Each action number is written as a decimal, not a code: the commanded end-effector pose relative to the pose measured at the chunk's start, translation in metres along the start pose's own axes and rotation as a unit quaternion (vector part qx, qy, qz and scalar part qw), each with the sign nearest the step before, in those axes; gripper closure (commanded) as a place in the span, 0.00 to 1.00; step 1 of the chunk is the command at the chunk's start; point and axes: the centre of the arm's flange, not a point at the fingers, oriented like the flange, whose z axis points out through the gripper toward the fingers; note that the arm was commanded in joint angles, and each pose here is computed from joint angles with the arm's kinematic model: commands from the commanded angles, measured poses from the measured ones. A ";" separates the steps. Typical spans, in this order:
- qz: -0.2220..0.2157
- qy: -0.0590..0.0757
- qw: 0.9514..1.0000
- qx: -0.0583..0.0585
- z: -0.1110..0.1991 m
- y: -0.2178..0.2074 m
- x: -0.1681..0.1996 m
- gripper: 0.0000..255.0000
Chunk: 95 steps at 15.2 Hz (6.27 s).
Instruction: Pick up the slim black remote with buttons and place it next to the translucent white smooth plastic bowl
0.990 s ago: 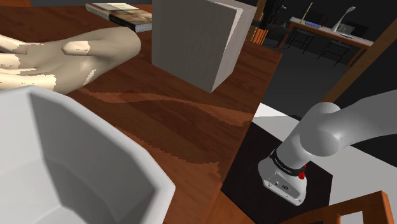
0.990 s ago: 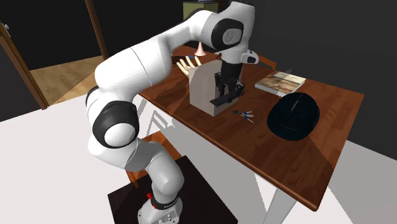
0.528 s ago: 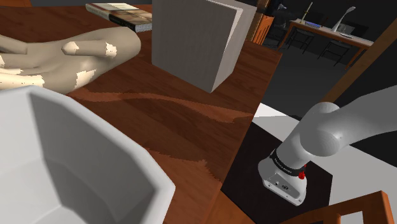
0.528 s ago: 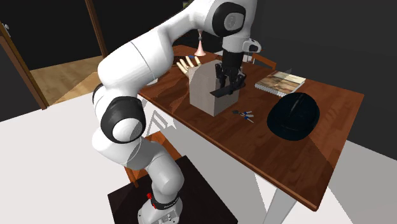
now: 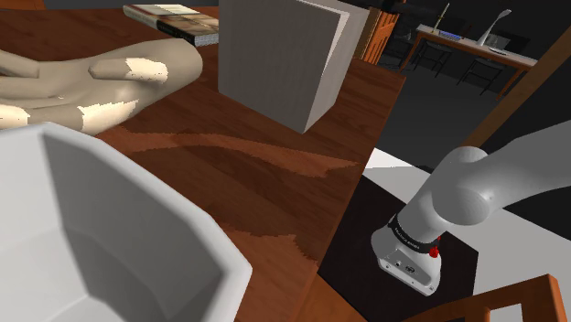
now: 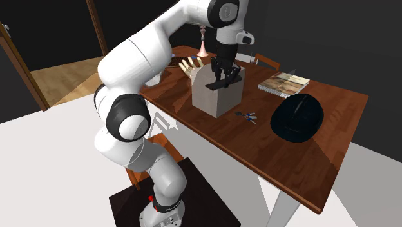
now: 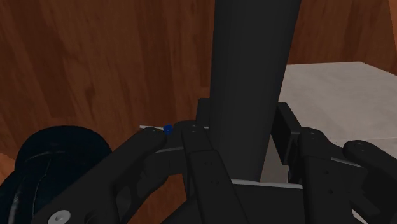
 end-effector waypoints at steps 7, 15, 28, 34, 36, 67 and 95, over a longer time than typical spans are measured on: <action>0.001 0.000 1.000 0.000 0.008 -0.103 -0.008 1.00; 0.001 0.000 1.000 0.000 0.017 -0.208 -0.015 1.00; 0.001 0.000 1.000 0.000 0.031 -0.378 -0.026 1.00; 0.001 0.000 1.000 0.000 0.041 -0.446 -0.031 1.00; 0.001 0.000 1.000 0.000 0.052 -0.445 -0.031 1.00; 0.001 0.000 1.000 0.000 0.215 -0.431 -0.029 1.00; 0.001 0.000 1.000 0.000 0.184 -0.430 -0.029 0.00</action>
